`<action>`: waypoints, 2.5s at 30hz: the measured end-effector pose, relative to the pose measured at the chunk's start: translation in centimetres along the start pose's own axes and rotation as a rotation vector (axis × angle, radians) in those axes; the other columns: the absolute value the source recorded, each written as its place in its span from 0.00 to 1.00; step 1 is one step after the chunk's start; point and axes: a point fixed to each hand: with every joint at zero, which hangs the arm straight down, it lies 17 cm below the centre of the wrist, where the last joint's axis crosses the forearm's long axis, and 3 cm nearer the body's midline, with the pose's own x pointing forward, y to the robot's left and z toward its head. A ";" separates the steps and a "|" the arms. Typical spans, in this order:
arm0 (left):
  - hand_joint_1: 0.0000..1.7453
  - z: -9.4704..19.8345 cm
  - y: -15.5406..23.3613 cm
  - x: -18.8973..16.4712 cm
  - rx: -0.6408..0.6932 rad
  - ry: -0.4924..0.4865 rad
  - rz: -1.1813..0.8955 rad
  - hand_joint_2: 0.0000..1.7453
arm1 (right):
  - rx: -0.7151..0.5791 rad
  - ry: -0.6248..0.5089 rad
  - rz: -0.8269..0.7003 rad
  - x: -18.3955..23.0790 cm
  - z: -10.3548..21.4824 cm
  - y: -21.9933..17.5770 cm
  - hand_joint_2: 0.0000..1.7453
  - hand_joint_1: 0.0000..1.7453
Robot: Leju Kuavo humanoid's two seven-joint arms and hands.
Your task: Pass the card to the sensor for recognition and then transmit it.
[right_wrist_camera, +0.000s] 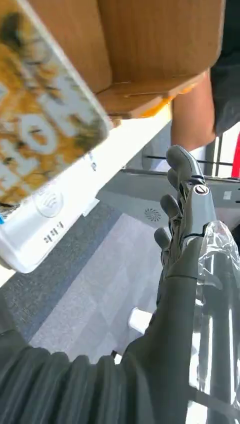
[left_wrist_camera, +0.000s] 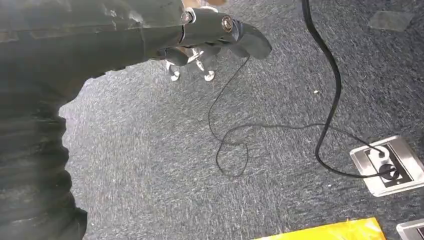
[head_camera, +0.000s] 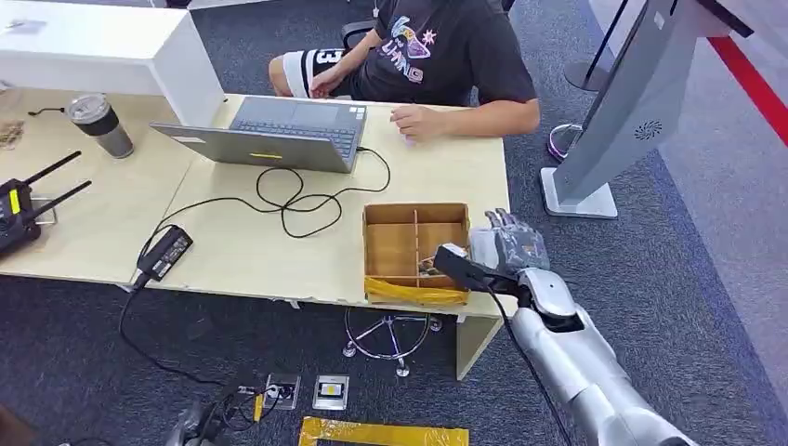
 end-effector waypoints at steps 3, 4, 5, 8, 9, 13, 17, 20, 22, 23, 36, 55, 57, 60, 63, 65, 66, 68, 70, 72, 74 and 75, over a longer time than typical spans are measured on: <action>0.00 0.0 0.1 -0.1 0.001 0.002 0.000 1.00 | -0.005 0.003 0.002 -0.1 -0.1 -0.2 1.00 0.00; 0.00 0.0 0.1 -0.1 0.001 0.002 0.001 1.00 | -0.007 0.005 0.004 -0.1 -0.1 -0.3 1.00 0.00; 0.00 0.0 0.1 -0.1 0.001 0.002 0.001 1.00 | -0.008 0.005 0.005 -0.1 -0.1 -0.3 1.00 0.00; 0.00 0.0 0.1 -0.1 0.001 0.002 0.001 1.00 | -0.009 0.006 0.005 -0.2 -0.1 -0.3 1.00 0.00; 0.00 0.0 0.1 -0.1 0.001 0.002 0.002 1.00 | -0.009 0.006 0.005 -0.2 -0.1 -0.3 1.00 0.00; 0.00 0.0 0.1 -0.1 0.001 0.003 0.002 1.00 | -0.010 0.006 0.006 -0.2 -0.1 -0.4 1.00 0.00; 0.00 0.0 0.2 -0.2 0.007 0.004 0.009 1.00 | -0.072 0.052 0.000 -1.0 -0.2 -1.6 1.00 0.00; 0.00 -0.1 0.4 -0.3 0.022 0.009 0.020 1.00 | -0.418 0.119 -0.054 -4.3 0.2 -9.9 1.00 0.00; 0.00 0.0 0.3 -0.5 0.022 0.012 0.020 1.00 | -0.548 0.149 -0.056 -7.3 0.7 -15.0 1.00 0.00; 0.00 0.0 0.3 -0.6 0.021 0.013 0.020 1.00 | -0.567 0.162 -0.055 -8.3 0.8 -16.1 1.00 0.00; 0.00 0.0 0.4 -0.6 0.028 0.015 0.031 1.00 | -0.680 0.199 -0.083 -11.0 2.3 -19.2 1.00 0.00; 0.00 0.0 0.4 -0.5 0.029 0.012 0.032 1.00 | -0.635 0.085 -0.184 -7.9 1.6 -21.4 1.00 0.00; 0.00 0.0 0.4 -0.5 0.028 0.011 0.033 1.00 | -0.589 0.046 -0.227 -6.5 1.3 -21.0 1.00 0.00; 0.00 0.0 0.4 -0.5 0.027 0.010 0.035 1.00 | -0.578 0.001 -0.258 -4.7 1.4 -21.7 1.00 0.00; 0.00 0.0 0.4 -0.5 0.028 0.011 0.035 1.00 | -0.590 -0.028 -0.270 -3.4 1.8 -22.6 1.00 0.00; 0.00 0.0 0.4 -0.5 0.028 0.011 0.035 1.00 | -0.603 -0.039 -0.274 -3.0 2.1 -23.2 1.00 0.00; 0.00 0.0 0.4 -0.5 0.028 0.011 0.035 1.00 | -0.610 -0.044 -0.275 -2.8 2.3 -23.5 1.00 0.00; 0.00 0.0 0.4 -0.5 0.028 0.010 0.035 1.00 | -0.618 -0.054 -0.281 -2.4 2.6 -23.8 1.00 0.00; 0.00 0.0 0.4 -0.5 0.028 0.010 0.035 1.00 | -0.618 -0.062 -0.288 -2.0 2.9 -23.9 1.00 0.00; 0.00 0.0 0.4 -0.5 0.027 0.011 0.039 1.00 | -0.615 -0.069 -0.293 -1.6 3.2 -23.9 1.00 0.00; 0.00 0.0 0.4 -0.5 0.027 0.012 0.040 1.00 | -0.611 -0.076 -0.297 -1.2 3.5 -23.9 1.00 0.00; 0.00 0.0 0.4 -0.5 0.027 0.012 0.040 1.00 | -0.609 -0.081 -0.298 -1.0 3.6 -23.9 1.00 0.00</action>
